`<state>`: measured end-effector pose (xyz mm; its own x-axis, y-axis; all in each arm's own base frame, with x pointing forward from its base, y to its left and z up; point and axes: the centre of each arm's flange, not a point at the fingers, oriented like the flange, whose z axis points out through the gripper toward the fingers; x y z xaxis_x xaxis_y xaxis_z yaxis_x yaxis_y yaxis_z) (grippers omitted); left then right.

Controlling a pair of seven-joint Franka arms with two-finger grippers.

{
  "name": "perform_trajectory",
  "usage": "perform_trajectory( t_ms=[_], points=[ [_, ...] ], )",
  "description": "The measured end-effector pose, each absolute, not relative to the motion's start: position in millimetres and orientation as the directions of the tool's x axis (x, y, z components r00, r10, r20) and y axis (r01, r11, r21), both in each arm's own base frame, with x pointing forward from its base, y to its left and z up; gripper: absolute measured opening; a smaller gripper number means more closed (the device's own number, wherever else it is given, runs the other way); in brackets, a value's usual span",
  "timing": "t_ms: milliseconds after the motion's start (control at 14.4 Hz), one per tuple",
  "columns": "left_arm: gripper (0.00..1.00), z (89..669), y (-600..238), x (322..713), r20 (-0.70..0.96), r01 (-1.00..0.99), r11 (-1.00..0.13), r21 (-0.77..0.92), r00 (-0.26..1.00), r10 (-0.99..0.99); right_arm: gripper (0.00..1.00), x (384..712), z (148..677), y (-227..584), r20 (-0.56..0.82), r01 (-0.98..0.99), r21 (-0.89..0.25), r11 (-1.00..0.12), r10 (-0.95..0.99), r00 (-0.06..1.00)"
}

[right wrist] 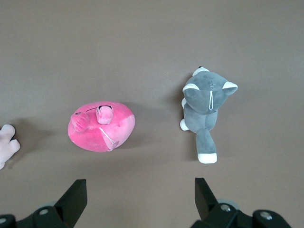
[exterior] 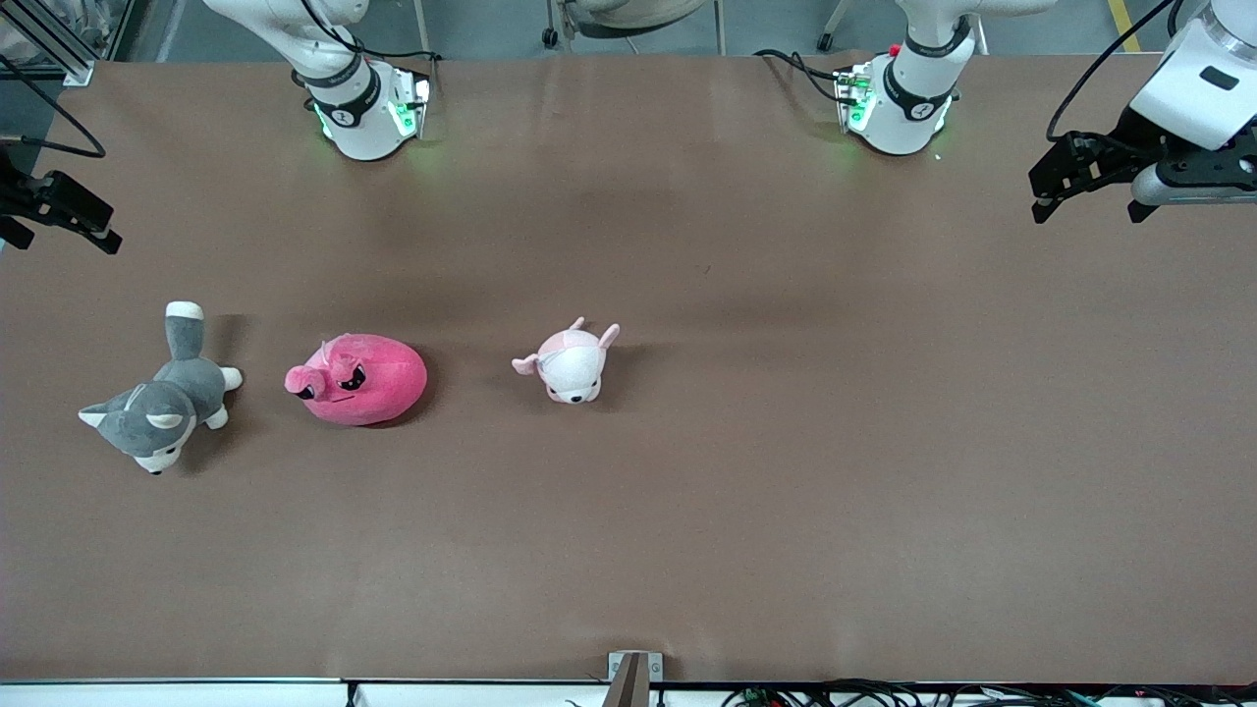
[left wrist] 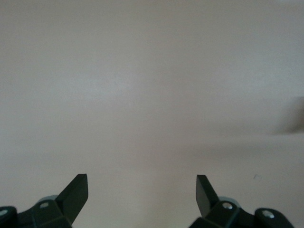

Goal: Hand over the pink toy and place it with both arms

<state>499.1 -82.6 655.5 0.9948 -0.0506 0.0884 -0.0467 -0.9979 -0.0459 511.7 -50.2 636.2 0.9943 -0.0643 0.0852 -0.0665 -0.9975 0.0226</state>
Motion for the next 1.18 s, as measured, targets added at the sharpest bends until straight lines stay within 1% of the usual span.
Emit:
perform_trajectory(
  t_ms=[416,831,1177],
  points=[
    [1.00,654.9,-82.5,498.5,0.082,-0.047,-0.998,-0.046,0.995,-0.050,1.00,511.7,636.3,-50.6,0.085,-0.062,0.028,-0.998,-0.059,0.995],
    [1.00,650.3,-84.0,493.3,0.031,-0.046,-0.999,-0.023,0.998,-0.047,1.00,511.7,635.8,-50.7,0.084,-0.061,0.028,-0.998,-0.058,0.995],
    [1.00,650.5,-71.3,494.4,0.025,-0.021,-1.000,-0.023,0.999,-0.022,1.00,511.6,635.3,-50.7,0.083,-0.061,0.028,-0.998,-0.058,0.995]
  ],
)
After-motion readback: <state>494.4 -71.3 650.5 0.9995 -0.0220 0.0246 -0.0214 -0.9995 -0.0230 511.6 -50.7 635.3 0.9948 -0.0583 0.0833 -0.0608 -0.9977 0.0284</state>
